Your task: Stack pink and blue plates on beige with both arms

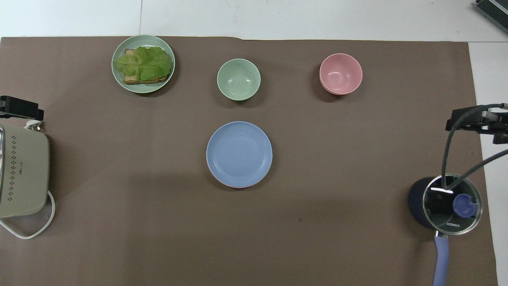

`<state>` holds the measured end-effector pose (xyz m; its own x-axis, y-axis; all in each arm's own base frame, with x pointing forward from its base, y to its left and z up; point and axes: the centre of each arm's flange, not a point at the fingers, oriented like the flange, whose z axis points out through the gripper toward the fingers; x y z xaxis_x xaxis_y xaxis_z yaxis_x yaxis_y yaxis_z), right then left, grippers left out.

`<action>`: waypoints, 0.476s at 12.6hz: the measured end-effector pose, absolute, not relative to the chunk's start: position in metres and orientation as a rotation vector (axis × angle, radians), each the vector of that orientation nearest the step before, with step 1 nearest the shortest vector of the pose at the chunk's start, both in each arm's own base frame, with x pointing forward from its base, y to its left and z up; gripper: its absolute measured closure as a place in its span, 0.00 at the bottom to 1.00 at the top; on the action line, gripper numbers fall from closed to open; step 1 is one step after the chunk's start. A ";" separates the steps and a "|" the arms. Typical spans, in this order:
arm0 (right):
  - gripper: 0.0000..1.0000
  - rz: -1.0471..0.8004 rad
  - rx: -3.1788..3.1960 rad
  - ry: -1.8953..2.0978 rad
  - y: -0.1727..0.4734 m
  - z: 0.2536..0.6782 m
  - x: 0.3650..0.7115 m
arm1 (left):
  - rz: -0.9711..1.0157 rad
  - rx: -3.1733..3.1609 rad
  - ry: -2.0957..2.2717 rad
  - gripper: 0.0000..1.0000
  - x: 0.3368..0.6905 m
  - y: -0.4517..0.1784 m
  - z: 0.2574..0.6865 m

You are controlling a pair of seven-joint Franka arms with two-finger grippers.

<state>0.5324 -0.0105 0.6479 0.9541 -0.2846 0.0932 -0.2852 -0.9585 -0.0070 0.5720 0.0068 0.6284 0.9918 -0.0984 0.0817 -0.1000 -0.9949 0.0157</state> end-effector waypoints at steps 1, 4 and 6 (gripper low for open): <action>0.00 0.144 3.100 -0.437 -0.009 0.648 0.532 | 0.126 3.115 -0.155 0.00 0.572 0.007 0.628; 0.00 0.094 3.105 -0.380 -0.008 0.645 0.528 | 0.126 3.115 -0.155 0.00 0.572 0.007 0.628; 0.00 0.091 3.105 -0.378 -0.008 0.645 0.528 | 0.126 3.115 -0.155 0.00 0.572 0.007 0.628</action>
<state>0.5282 -0.0084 0.6447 0.9691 -0.2394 0.0590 -0.2401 -0.9707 0.0055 0.5720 0.0068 0.6284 0.9918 -0.0984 0.0817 -0.1000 -0.9949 0.0157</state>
